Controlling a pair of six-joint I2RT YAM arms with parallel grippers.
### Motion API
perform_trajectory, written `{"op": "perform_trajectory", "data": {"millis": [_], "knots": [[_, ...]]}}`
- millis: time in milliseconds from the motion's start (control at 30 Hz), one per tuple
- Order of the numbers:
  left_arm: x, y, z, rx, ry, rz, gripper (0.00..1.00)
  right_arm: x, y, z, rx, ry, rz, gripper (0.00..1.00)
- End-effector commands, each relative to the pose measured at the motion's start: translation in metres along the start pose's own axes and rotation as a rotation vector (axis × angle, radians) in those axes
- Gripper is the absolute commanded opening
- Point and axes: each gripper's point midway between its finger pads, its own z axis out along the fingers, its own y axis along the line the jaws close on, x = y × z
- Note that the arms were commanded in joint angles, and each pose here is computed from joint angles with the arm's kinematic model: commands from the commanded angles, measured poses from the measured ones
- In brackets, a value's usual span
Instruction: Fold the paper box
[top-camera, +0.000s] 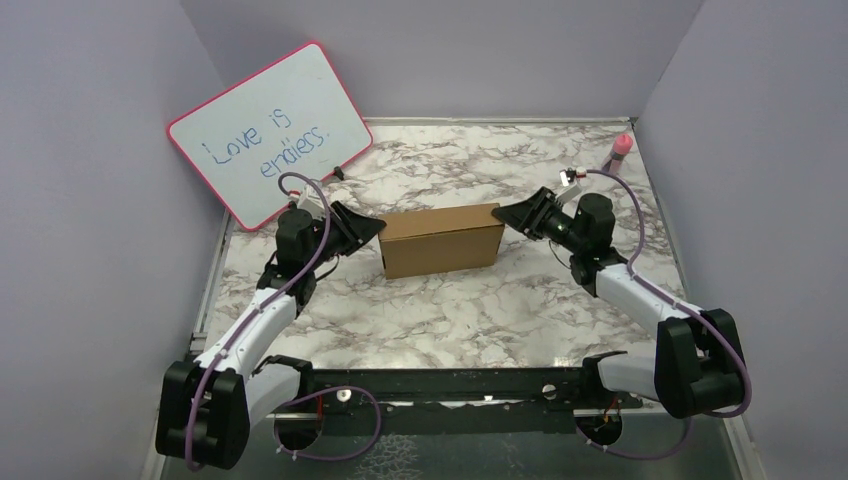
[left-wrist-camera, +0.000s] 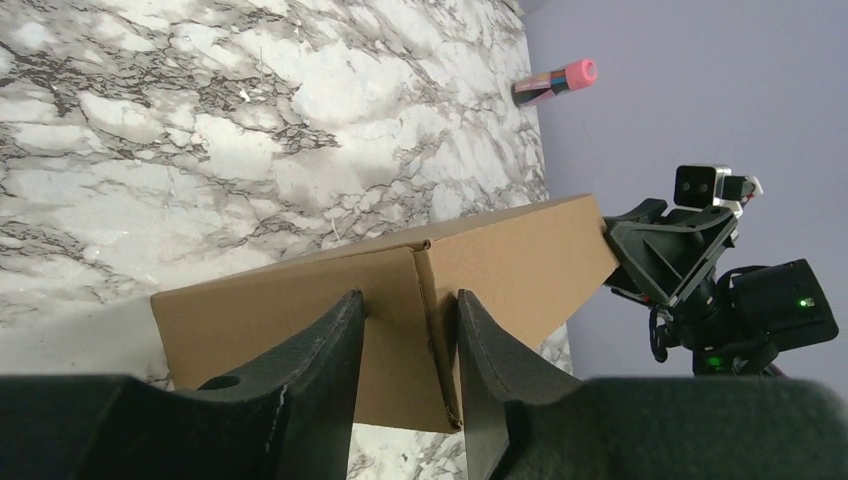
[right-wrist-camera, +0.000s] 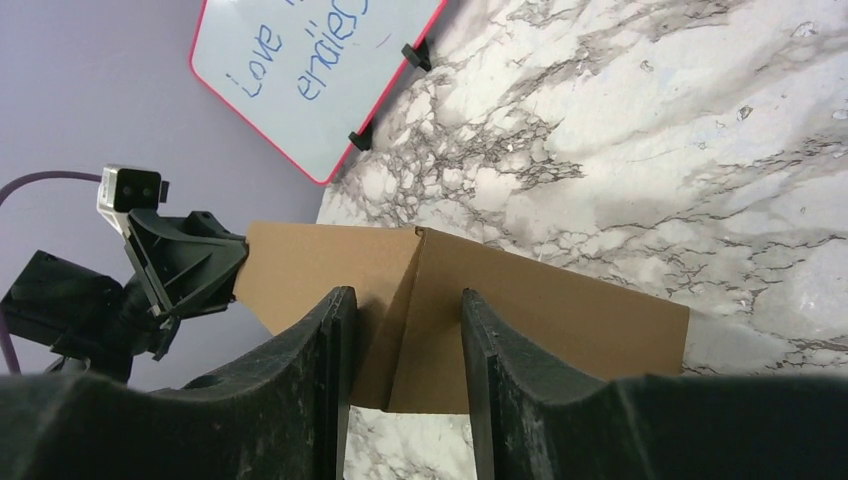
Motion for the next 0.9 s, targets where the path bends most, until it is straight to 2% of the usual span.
{"op": "perform_trajectory", "data": {"millis": [0,133,367,500,600,733,867], "knots": [[0.073,0.103,-0.017,-0.361,0.184,-0.112,0.38,0.086,-0.093,-0.026,0.317,0.232,0.102,0.16],[0.06,0.094,-0.007,-0.323,0.159,-0.104,0.38,0.095,-0.103,-0.028,0.352,0.258,0.112,0.09],[0.033,0.085,0.003,-0.317,0.112,-0.057,0.38,0.113,-0.127,-0.043,0.448,0.29,0.106,0.08],[0.021,0.089,0.005,-0.341,0.084,-0.024,0.38,0.113,-0.106,-0.039,0.348,0.314,0.122,0.08],[0.015,0.096,0.008,-0.373,0.076,-0.007,0.38,0.097,-0.089,-0.034,0.298,0.3,0.114,0.08],[0.01,0.095,0.01,-0.374,0.069,0.007,0.38,0.075,-0.081,-0.035,0.255,0.285,0.128,0.08],[0.006,0.093,0.014,-0.369,0.085,0.031,0.39,0.075,-0.073,-0.035,0.21,0.315,0.117,0.08]]}}
